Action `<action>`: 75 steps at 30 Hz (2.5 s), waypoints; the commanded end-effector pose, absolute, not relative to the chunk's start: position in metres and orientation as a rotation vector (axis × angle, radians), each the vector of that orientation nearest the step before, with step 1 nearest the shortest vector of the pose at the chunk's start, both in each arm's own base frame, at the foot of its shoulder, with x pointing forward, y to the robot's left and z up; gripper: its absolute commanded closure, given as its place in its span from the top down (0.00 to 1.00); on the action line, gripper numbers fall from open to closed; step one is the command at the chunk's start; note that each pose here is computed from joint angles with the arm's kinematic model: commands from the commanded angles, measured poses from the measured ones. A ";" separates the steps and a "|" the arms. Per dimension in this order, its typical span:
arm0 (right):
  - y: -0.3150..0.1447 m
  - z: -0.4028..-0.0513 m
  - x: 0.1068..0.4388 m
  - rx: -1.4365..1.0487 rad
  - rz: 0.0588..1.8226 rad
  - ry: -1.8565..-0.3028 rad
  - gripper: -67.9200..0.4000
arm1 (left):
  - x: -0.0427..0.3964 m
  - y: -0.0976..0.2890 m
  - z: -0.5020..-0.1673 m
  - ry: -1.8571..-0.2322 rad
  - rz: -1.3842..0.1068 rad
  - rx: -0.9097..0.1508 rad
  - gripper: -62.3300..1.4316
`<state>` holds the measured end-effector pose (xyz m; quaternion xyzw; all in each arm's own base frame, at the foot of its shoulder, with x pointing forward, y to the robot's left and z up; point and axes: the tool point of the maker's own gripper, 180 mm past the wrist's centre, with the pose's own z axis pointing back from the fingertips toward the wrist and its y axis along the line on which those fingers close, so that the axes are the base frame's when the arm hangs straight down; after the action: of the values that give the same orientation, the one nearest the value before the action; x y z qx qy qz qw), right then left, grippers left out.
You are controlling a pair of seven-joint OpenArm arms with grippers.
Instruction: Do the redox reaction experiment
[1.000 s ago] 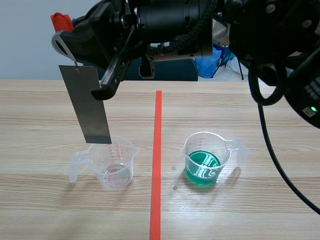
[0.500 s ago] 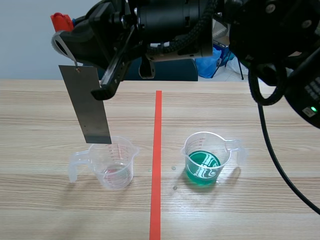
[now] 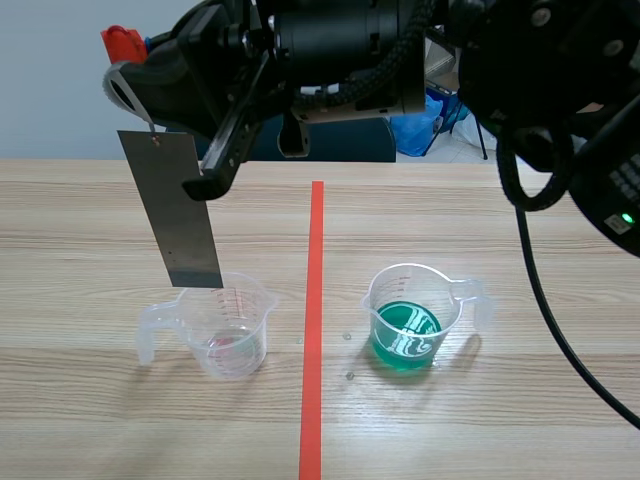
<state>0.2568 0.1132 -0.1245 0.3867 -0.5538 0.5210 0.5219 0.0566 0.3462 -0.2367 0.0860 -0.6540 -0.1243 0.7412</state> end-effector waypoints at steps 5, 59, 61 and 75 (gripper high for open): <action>0.114 -0.111 0.258 0.934 1.260 -1.368 0.02 | 0.056 0.346 -0.233 -1.455 -0.263 0.193 1.00; 0.115 -0.125 0.270 0.915 1.228 -1.337 0.02 | 0.056 0.346 -0.234 -1.449 -0.262 0.193 1.00; 0.116 -0.132 0.275 0.901 1.224 -1.330 0.02 | 0.056 0.346 -0.234 -1.449 -0.262 0.193 1.00; 0.130 -0.171 0.286 0.886 1.205 -1.274 0.02 | 0.056 0.346 -0.234 -1.448 -0.262 0.193 1.00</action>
<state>0.2825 0.1269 -0.1873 0.3699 -0.5214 0.5137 0.5722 0.0564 0.3467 -0.2381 0.0865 -0.6511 -0.1240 0.7438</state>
